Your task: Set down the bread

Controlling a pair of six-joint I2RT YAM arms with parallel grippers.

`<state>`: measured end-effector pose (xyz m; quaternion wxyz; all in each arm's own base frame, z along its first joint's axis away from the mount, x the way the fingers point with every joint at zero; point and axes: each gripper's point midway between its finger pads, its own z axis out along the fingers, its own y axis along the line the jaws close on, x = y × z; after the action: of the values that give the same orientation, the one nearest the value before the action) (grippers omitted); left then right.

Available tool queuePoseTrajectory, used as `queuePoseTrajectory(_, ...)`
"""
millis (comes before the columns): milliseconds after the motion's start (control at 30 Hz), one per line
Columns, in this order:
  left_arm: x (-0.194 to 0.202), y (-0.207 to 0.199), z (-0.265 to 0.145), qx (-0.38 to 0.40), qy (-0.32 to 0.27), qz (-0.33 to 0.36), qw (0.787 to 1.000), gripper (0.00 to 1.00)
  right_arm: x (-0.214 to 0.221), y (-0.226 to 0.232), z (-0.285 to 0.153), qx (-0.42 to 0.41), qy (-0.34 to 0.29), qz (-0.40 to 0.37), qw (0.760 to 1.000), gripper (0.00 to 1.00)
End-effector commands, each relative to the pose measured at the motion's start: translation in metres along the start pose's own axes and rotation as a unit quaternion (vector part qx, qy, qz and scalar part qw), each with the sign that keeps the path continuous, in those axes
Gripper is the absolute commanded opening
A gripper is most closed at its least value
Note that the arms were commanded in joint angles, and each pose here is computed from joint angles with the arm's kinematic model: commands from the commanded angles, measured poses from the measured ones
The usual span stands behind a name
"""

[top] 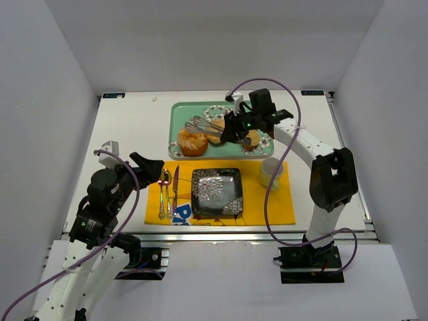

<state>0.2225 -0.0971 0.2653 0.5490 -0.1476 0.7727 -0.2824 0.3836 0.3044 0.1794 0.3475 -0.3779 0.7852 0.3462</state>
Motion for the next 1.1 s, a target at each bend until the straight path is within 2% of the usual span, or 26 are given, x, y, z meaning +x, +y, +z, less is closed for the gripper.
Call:
queuePoseTrajectory(0, -0.01, -0.003, -0.007, -0.004, -0.013, -0.004, 1.0, 0.89, -0.037, -0.021, -0.004, 0.046, -0.043, -0.019, 0.998, 0.53)
queuePoseTrajectory(267, -0.008, 0.0, -0.007, -0.005, -0.016, -0.01, 1.0, 0.89, -0.026, -0.03, 0.0, 0.062, -0.027, -0.021, 0.997, 0.54)
queuePoseTrajectory(533, -0.005, -0.001, -0.002, -0.003, -0.009, -0.005, 1.0, 0.89, 0.003, -0.014, 0.005, 0.045, 0.003, -0.006, 0.999, 0.54)
queuePoseTrajectory(767, -0.007, 0.0, -0.008, -0.003, -0.016, -0.008, 1.0, 0.89, 0.01, -0.017, 0.009, 0.054, 0.014, -0.004, 0.998, 0.55)
queuePoseTrajectory(867, -0.007, 0.001, -0.009, -0.004, -0.017, -0.009, 1.0, 0.89, 0.014, -0.015, 0.01, 0.047, 0.02, 0.001, 0.999, 0.49)
queuePoseTrajectory(1000, -0.008, -0.001, -0.009, -0.002, -0.019, -0.01, 1.0, 0.89, 0.014, -0.009, 0.009, 0.03, 0.02, 0.003, 0.999, 0.24)
queuePoseTrajectory(1067, -0.009, -0.001, -0.008, -0.002, -0.019, -0.008, 1.0, 0.89, 0.01, -0.002, 0.005, 0.02, 0.015, -0.004, 1.0, 0.16)
